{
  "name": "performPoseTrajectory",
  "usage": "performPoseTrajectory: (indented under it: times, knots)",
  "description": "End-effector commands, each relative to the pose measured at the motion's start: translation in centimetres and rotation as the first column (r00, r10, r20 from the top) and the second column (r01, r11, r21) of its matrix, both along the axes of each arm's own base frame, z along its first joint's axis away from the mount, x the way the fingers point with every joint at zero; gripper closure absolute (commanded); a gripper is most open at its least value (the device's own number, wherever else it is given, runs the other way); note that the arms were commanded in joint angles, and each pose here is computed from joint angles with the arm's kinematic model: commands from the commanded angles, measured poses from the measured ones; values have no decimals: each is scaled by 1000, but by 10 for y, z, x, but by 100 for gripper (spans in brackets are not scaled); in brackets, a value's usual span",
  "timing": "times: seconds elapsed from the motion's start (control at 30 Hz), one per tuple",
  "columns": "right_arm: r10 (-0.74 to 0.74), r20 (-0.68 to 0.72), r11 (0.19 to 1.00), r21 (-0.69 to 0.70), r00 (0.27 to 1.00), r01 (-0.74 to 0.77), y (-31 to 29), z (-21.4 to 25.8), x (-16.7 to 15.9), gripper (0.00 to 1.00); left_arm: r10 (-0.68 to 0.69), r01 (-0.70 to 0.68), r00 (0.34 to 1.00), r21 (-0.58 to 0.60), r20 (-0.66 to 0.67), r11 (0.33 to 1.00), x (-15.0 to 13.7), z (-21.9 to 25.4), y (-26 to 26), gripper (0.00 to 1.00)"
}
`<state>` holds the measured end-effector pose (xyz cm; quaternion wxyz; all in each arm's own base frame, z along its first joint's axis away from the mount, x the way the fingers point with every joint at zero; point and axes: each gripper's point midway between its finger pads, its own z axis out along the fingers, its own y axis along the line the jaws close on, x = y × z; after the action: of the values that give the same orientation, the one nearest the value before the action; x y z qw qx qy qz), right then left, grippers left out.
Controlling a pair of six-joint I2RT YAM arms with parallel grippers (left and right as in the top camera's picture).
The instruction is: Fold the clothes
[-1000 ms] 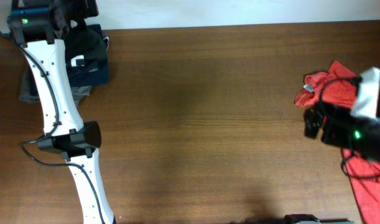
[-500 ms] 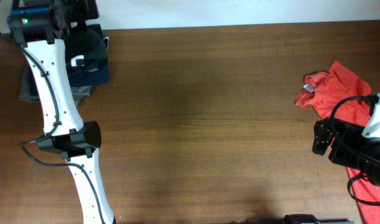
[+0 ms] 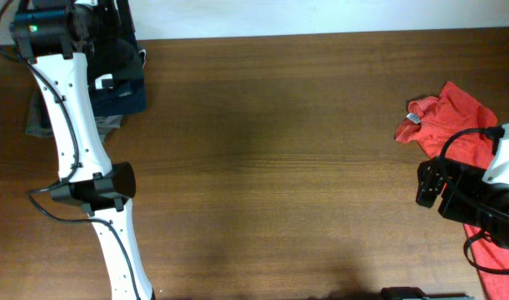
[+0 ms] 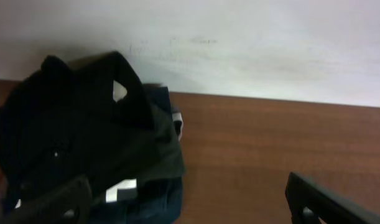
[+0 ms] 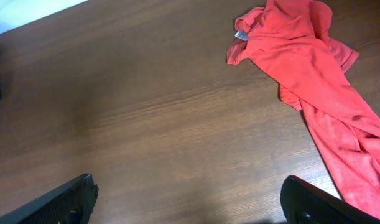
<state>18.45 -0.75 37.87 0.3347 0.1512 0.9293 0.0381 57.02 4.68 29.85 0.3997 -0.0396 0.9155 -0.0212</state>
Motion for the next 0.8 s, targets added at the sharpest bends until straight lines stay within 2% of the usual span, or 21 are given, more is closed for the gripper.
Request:
performPoseTrajectory:
  times: [0.0, 0.17, 0.33, 0.47, 0.77]
  knots:
    - [-24, 23, 1000, -18, 999, 25, -5, 3, -11, 1, -1, 1, 1000, -4, -18, 1000, -2, -5, 1, 1]
    - [-54, 98, 997, -46, 994, 59, -12, 14, -30, 1, -1, 1, 1000, -5, -29, 1000, -4, -7, 0, 1]
    - [-160, 235, 981, -67, 959, 180, -30, 16, -44, 1, -1, 1, 1000, -5, -29, 1000, -4, -6, 0, 1]
    - [-109, 361, 977, -133, 926, 166, -34, -2, -41, 1, -1, 1, 1000, -5, -29, 1000, -4, -6, 0, 1]
    - [-50, 644, 976, -131, 763, 175, -32, -59, -17, 1, -1, 1, 1000, -5, -29, 1000, -4, -7, 0, 1]
